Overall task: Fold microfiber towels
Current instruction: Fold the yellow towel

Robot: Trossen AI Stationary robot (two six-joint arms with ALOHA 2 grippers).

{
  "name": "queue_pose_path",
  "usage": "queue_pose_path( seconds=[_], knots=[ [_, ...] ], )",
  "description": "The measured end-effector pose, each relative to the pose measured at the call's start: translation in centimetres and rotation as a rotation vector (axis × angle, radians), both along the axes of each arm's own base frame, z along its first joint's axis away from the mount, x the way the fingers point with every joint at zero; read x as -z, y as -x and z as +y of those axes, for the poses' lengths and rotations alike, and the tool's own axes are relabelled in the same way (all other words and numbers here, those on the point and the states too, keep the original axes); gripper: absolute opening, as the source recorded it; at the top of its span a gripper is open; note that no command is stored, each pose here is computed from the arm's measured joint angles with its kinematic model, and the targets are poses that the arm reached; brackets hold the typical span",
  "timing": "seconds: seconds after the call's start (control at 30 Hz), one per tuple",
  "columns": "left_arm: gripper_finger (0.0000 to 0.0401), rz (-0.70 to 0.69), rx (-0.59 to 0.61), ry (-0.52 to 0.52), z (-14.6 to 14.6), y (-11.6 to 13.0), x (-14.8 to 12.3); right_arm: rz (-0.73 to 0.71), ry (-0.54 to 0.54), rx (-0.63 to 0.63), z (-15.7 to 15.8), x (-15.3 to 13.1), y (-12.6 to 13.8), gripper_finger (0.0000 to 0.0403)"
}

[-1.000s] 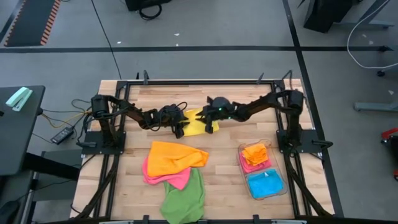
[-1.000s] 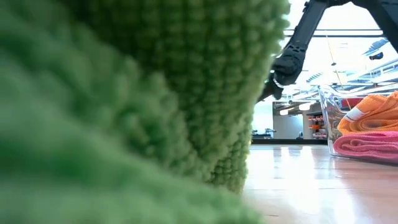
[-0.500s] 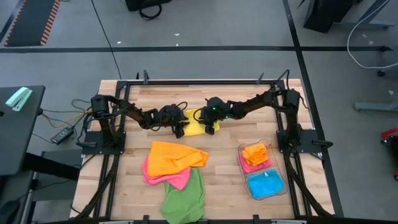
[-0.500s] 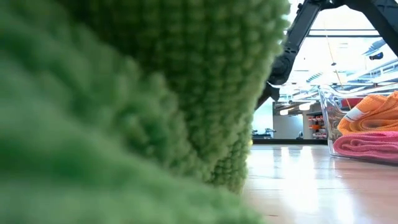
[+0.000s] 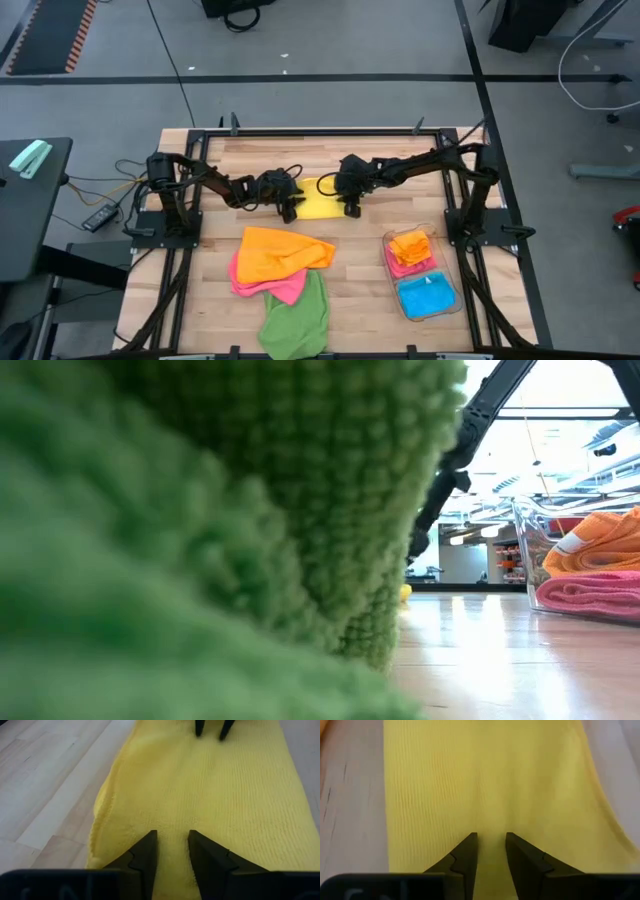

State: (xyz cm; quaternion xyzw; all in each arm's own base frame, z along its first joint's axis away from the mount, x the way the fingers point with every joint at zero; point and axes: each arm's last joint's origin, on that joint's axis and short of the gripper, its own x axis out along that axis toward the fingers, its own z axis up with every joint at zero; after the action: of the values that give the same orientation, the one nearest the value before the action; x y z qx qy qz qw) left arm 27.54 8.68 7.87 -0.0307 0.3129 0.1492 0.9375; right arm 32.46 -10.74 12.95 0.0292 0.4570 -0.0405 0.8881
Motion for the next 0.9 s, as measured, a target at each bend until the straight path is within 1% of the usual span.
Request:
queue_pose_path(
  seconds=[0.1,0.17,0.27,0.37,0.47,0.6,0.7,0.8,0.9],
  knots=[
    [0.0116,0.001,0.000,0.000,0.0,0.0,0.0,0.035,0.015,0.007,-0.1,-1.0,0.8,0.0110],
    [0.0115,0.001,-0.001,0.001,0.0,0.0,0.0,0.020,0.031,0.008,-0.1,-1.9,1.0,0.0110],
    [0.0118,-0.002,-0.009,0.011,0.0,0.0,0.0,-0.059,0.055,0.010,-0.3,-3.3,0.9,0.0110],
    [0.0124,-0.003,-0.014,0.014,0.0,0.0,0.0,-0.163,0.072,0.015,-0.4,-3.9,0.1,0.0110],
    [0.0129,-0.003,-0.015,0.014,0.0,0.0,0.0,-0.258,0.090,0.022,-0.8,-3.2,-1.2,0.0110],
    [0.0129,-0.002,-0.015,0.014,0.0,0.0,0.0,-0.296,0.120,0.071,-1.3,-1.3,-2.3,0.0110],
    [0.0125,-0.002,-0.015,0.014,0.0,0.0,0.0,-0.252,0.170,0.115,-1.6,0.2,-2.5,0.0106],
    [0.0125,-0.001,-0.015,0.014,0.0,0.0,0.0,-0.184,0.200,0.127,-1.7,1.7,-2.4,0.0101],
    [0.0130,-0.001,-0.015,0.014,0.0,0.0,0.0,-0.127,0.233,0.140,-1.8,2.0,-2.2,0.0097]
  ],
)
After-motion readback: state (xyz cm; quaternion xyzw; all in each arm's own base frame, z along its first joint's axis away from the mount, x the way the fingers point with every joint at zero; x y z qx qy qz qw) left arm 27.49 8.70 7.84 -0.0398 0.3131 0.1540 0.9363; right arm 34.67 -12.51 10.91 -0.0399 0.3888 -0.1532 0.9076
